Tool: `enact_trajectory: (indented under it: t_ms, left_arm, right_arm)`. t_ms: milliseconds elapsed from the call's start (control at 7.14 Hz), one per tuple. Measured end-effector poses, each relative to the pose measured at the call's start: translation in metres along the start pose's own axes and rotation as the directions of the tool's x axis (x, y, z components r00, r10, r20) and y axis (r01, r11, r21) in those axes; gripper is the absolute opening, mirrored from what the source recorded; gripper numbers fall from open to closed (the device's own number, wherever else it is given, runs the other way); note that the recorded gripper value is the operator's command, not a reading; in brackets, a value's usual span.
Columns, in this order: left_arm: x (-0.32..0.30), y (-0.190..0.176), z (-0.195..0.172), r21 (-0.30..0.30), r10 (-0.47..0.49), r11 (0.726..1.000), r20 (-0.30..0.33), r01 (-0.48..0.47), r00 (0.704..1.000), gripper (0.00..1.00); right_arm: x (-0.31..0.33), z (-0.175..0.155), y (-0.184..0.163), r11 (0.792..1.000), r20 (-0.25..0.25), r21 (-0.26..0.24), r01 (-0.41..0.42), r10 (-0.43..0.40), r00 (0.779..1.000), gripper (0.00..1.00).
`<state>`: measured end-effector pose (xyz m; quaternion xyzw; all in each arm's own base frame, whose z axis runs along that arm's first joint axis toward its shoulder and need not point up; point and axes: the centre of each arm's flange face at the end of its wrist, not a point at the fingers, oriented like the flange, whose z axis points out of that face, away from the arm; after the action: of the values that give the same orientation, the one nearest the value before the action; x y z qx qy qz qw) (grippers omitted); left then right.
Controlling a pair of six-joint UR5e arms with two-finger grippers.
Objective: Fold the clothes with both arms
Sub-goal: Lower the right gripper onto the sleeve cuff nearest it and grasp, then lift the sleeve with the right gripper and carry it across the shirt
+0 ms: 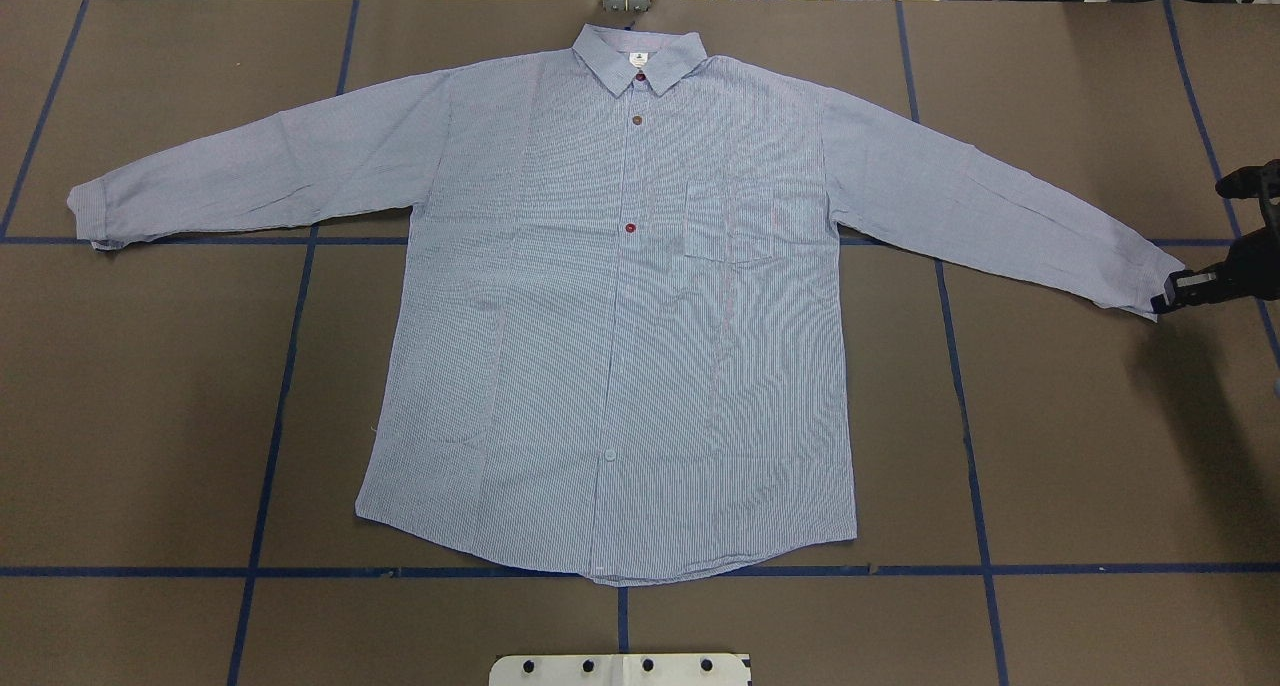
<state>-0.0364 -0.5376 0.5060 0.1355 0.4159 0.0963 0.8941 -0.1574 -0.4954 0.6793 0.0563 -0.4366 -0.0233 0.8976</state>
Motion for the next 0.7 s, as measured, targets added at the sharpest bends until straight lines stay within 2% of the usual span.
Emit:
enact_trajectory:
  t_ms: [280, 700]
  left_arm:
    - [0.000, 0.000, 0.000, 0.000, 0.000, 1.000, 0.000, 0.000, 1.000, 1.00]
    - [0.000, -0.002, 0.000, 0.001, 0.001, 1.000, 0.000, -0.001, 1.000, 1.00]
  right_arm:
    - [-0.004, -0.017, -0.008, 1.000, 0.025, 0.025, 0.005, -0.006, 1.000, 0.00]
    - [-0.029, -0.107, -0.033, 0.992, 0.180, 0.120, 0.030, -0.052, 0.982, 0.00]
